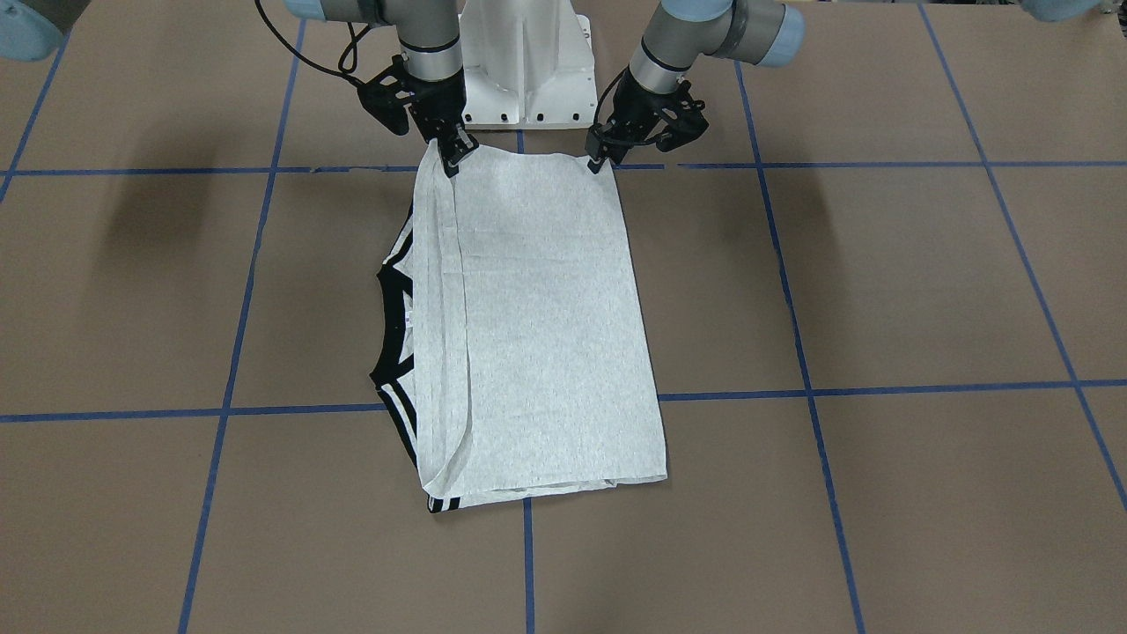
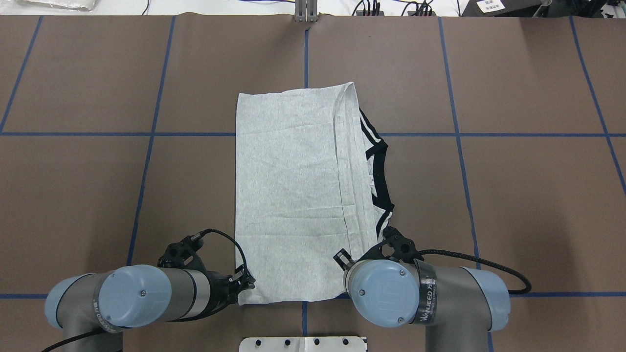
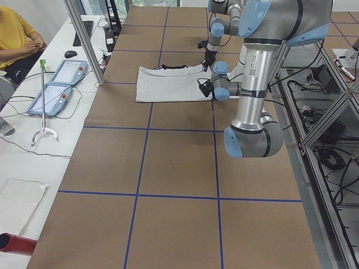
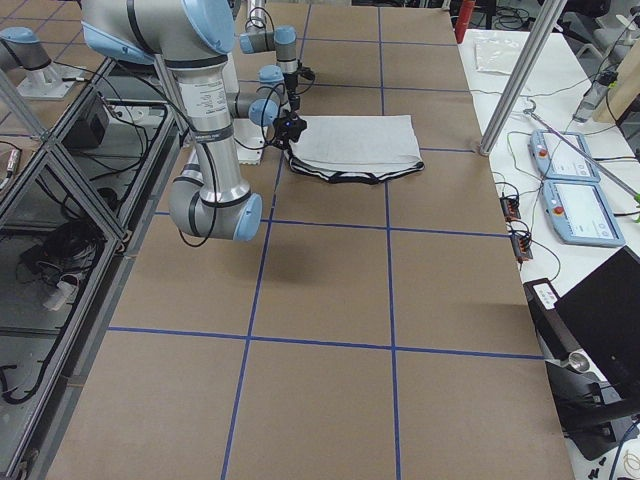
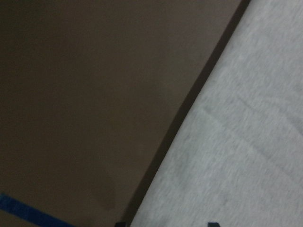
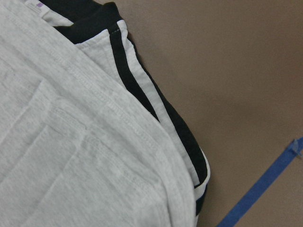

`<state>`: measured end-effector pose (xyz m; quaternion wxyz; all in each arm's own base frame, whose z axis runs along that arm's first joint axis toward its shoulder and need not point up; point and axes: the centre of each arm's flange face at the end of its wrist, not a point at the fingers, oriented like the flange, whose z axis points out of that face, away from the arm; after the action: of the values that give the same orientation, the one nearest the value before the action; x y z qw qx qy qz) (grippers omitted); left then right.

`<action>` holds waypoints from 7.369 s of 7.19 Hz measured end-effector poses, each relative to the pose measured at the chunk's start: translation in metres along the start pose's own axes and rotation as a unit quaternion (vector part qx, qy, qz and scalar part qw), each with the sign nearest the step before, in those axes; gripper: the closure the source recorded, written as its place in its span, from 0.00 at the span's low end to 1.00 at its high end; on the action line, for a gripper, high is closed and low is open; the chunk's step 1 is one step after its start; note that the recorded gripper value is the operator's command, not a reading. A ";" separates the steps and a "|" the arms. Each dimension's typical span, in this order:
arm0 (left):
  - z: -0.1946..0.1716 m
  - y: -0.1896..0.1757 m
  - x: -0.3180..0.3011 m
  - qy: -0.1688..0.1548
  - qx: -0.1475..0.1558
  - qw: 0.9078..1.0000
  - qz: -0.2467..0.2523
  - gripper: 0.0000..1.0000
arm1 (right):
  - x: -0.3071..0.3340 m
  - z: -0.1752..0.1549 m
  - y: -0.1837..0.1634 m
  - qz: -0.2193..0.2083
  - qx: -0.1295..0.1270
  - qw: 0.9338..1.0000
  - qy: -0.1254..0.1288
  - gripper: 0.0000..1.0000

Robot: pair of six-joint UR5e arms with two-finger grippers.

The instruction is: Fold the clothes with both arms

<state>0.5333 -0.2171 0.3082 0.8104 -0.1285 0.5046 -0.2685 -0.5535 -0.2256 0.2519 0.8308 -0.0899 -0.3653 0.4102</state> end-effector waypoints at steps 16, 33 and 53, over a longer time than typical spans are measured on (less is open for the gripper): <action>-0.154 -0.054 0.116 0.100 0.021 0.993 0.053 1.00 | -0.089 -0.121 -0.105 0.028 -0.009 0.999 -0.029 1.00; -0.020 -0.201 0.202 0.129 0.082 0.957 0.245 1.00 | -0.238 0.003 -0.448 -0.172 0.002 0.984 -0.032 0.00; -0.097 -0.380 0.160 0.105 0.156 0.913 0.361 1.00 | -0.193 0.011 -0.168 -0.223 -0.065 0.970 -0.078 1.00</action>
<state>0.3866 -0.6136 0.3262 0.8041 0.2197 0.5505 -0.0449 -0.5345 -0.4807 0.2325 0.8625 -0.0274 -0.4657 0.1962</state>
